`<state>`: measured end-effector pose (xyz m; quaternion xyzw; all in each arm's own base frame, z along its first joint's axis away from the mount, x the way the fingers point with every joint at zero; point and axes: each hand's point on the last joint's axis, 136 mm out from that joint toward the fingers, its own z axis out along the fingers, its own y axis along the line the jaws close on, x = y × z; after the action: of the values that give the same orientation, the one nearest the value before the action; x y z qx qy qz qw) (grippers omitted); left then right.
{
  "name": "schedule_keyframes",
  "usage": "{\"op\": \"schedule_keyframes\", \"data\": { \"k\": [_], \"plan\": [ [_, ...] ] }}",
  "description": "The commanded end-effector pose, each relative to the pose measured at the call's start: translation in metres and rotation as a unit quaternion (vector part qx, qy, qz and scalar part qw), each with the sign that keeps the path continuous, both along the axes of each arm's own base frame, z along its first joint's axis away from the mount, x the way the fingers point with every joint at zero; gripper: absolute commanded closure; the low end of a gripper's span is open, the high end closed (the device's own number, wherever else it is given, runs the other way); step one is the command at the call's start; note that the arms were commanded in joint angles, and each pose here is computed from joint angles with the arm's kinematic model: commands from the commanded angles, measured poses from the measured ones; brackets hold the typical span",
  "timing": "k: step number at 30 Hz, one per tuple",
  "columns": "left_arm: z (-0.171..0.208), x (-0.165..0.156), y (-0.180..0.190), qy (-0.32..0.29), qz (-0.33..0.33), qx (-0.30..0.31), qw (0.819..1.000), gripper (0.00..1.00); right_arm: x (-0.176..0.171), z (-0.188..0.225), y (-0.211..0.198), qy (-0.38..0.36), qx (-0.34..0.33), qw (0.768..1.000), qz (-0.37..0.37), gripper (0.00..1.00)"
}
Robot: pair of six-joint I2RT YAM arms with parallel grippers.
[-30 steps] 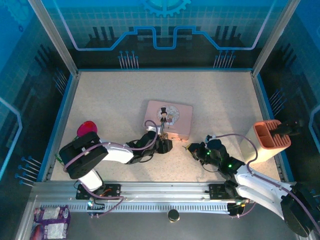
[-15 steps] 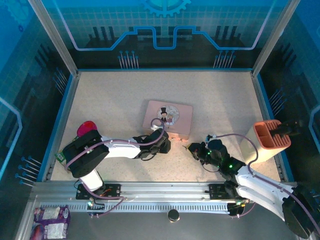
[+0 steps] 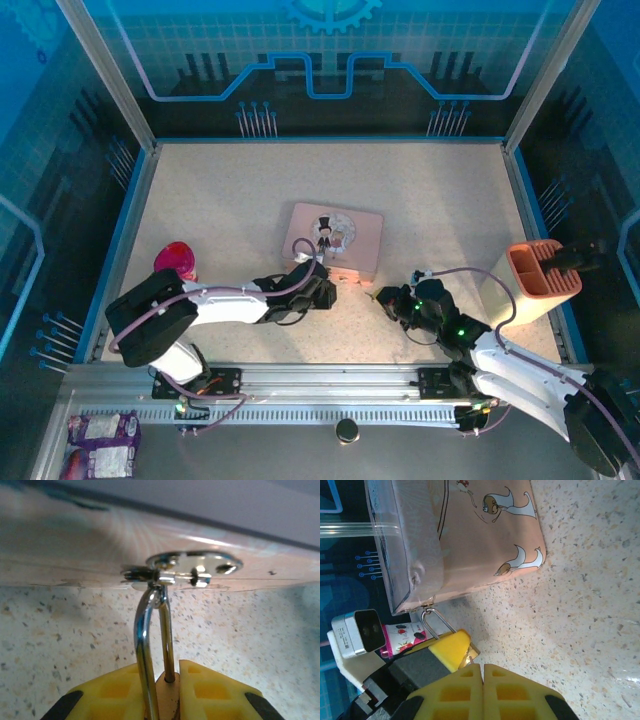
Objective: Unlock the padlock with the key
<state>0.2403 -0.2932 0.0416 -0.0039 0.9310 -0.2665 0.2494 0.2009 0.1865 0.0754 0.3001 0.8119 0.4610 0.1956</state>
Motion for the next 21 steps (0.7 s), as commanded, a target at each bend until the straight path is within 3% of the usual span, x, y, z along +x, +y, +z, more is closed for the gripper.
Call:
{"op": "schedule_keyframes", "data": {
  "k": [1, 7, 11, 21],
  "plan": [
    [0.029, 0.002, -0.012, -0.014, 0.0, -0.067, 0.998, 0.94, 0.004, 0.013, 0.007, -0.011, 0.014, 1.0, -0.001, 1.0],
    [0.052, 0.006, -0.026, 0.008, 0.024, -0.171, 0.985, 0.97, 0.003, 0.022, 0.021, -0.025, 0.035, 0.999, 0.001, 1.0],
    [0.068, 0.011, -0.03, 0.016, 0.06, -0.247, 0.967, 0.98, 0.003, 0.025, 0.031, -0.038, 0.046, 0.998, 0.002, 1.0],
    [0.089, 0.029, -0.02, 0.008, 0.144, -0.305, 0.942, 1.0, 0.002, 0.03, 0.036, -0.06, 0.055, 0.996, -0.023, 1.0]
  ]
}}
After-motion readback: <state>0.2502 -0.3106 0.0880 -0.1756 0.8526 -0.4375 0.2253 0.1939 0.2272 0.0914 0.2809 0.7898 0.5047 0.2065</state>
